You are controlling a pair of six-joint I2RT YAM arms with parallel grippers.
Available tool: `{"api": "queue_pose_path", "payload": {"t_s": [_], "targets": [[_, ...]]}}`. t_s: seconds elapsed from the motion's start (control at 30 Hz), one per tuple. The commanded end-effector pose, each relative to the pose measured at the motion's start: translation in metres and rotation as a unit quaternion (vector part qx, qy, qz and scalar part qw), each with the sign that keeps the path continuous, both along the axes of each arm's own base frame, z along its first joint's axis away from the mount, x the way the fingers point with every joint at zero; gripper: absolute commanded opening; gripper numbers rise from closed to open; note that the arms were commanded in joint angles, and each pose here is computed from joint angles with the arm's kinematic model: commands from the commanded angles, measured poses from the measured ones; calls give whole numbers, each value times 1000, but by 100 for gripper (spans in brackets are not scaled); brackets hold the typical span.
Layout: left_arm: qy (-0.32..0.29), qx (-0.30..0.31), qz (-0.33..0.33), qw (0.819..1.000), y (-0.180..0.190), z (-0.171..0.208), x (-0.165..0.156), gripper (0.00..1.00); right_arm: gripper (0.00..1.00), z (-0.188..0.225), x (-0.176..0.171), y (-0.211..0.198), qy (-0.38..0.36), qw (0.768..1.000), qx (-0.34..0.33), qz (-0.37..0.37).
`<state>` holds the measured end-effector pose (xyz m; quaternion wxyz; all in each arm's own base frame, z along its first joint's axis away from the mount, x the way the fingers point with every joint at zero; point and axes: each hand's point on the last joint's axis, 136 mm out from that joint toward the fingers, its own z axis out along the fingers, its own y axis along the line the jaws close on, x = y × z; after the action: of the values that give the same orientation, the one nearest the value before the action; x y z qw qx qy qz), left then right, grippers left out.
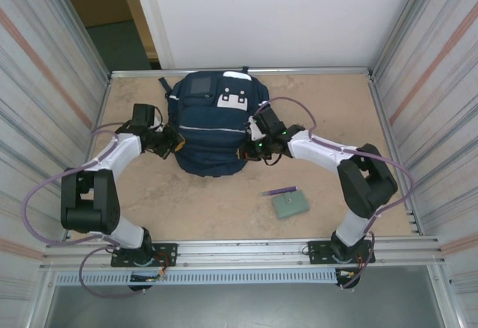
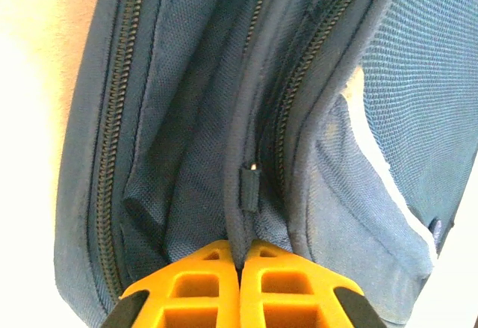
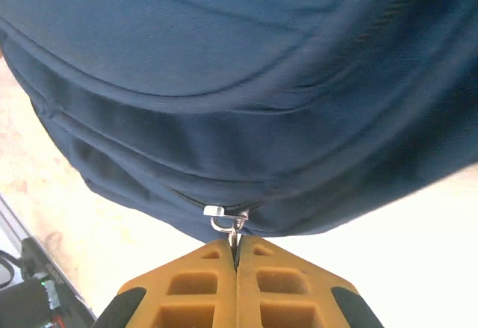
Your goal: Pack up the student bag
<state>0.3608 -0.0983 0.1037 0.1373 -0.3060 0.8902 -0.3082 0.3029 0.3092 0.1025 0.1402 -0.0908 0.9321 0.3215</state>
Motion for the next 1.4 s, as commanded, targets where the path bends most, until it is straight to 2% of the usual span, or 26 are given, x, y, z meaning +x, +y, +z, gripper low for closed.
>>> {"api": "queue_pose_path", "payload": {"t_s": [0.0, 0.07, 0.17, 0.23, 0.3, 0.43, 0.6, 0.73, 0.83, 0.93, 1.0, 1.03, 1.07, 1.17, 1.37], "targets": [[-54, 43, 4, 998, 24, 18, 38, 0, 0, -4, -16, -30, 7, 998, -57, 8], [-56, 44, -1, 998, 23, 18, 50, 0, 0, 5, -13, -19, -7, 999, -49, 24], [-63, 30, -14, 997, 18, 25, 65, 15, 0, 19, -7, 13, -26, 998, -36, 49], [-69, 30, -15, 997, 18, 34, 66, 35, 0, 32, -3, 48, -40, 997, -15, 70], [-69, 41, -9, 997, 22, 41, 57, 49, 0, 47, -1, 83, -51, 994, 13, 91], [-34, 79, 22, 996, 39, 39, 15, 59, 0, 71, 1, 138, -72, 988, 61, 125], [-15, 36, 57, 998, 31, 29, -22, 64, 0, 75, -9, 174, -49, 979, 110, 164], [-21, 25, 56, 998, 17, 24, -22, 63, 0, 65, -26, 187, -24, 974, 120, 191], [-16, 29, 49, 998, 5, 18, -19, 57, 0, 54, -37, 192, -17, 974, 110, 199], [-14, 46, 34, 998, -6, 11, -18, 39, 0, 50, -39, 189, -20, 976, 102, 191], [-5, 52, 35, 998, -6, 4, -17, 12, 0, 46, -38, 180, -19, 979, 94, 180], [-4, 54, 38, 998, -5, 2, -17, 3, 0, 44, -38, 175, -19, 980, 90, 176], [-4, 57, 41, 998, -1, 2, -16, 0, 0, 41, -37, 166, -18, 982, 83, 169], [-14, 65, 37, 997, 6, 7, -12, 0, 0, 26, -32, 130, -14, 987, 54, 153], [-26, 68, 36, 997, 23, 17, -7, 0, 0, 1, 3, 18, -44, 992, -58, 103]]}}
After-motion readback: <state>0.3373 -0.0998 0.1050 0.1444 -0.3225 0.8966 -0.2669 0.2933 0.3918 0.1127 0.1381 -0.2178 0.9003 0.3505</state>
